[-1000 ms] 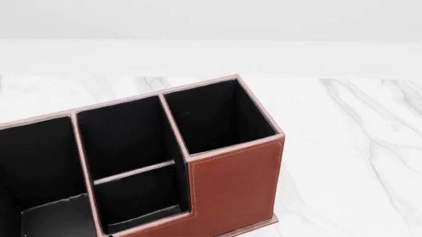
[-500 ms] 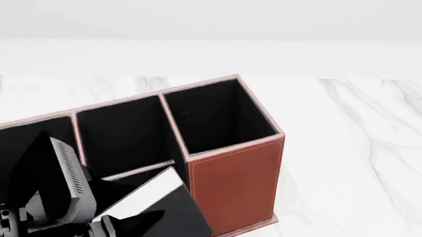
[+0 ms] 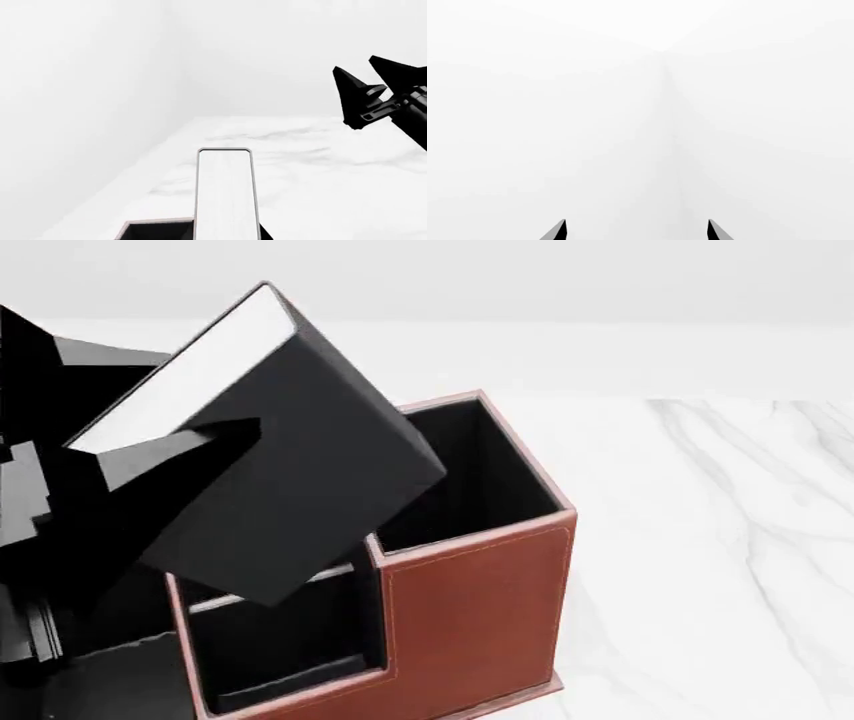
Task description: Pick up the book and place it in the front compartment of the caddy.
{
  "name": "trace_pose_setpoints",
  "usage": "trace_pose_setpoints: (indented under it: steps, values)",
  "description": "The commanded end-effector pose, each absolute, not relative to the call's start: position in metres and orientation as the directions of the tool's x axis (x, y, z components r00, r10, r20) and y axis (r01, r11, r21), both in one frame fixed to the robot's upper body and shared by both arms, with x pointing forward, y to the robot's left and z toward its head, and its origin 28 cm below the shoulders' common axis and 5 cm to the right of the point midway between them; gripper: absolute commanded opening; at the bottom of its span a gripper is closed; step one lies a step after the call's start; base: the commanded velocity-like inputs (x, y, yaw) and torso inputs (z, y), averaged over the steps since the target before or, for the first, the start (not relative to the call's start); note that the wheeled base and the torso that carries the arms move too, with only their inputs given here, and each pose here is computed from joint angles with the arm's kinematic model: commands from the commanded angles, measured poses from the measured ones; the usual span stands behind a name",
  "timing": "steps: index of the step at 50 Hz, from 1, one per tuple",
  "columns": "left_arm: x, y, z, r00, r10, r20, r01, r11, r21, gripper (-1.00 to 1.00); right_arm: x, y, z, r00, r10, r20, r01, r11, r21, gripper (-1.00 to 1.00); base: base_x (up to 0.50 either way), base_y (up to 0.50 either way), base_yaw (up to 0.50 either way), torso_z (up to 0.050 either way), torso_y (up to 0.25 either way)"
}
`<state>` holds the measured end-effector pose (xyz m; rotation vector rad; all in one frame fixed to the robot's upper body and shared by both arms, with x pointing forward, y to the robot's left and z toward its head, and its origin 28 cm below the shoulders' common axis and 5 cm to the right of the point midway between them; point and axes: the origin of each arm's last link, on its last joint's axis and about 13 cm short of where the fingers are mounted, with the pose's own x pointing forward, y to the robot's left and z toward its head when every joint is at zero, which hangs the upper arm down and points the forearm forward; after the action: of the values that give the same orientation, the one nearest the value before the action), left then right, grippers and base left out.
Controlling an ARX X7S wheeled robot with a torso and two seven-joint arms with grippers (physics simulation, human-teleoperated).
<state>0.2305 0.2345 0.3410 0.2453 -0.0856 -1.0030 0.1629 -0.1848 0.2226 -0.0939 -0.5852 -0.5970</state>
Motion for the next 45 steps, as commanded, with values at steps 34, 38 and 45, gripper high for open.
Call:
trace_pose_setpoints:
  steps: [34,38,45]
  values:
    - [0.323,0.236,0.444,0.706,-0.706,0.046,0.512,0.555,0.656,-1.0,0.166,-0.189,0.217,0.664,-0.524,0.533,0.548,0.826,0.13,1.0,0.0,0.0,0.0,0.0,0.001]
    - [0.332,0.237,0.436,0.745,-0.666,-0.023,0.513,0.551,0.659,-1.0,0.165,-0.189,0.215,0.665,-0.526,0.53,0.548,0.826,0.132,1.0,0.0,0.0,0.0,0.0,0.003]
    - [0.346,0.241,0.429,0.78,-0.625,-0.043,0.492,0.568,0.66,-1.0,0.161,-0.189,0.214,0.66,-0.531,0.532,0.552,0.823,0.137,1.0,0.0,0.0,0.0,0.0,0.0]
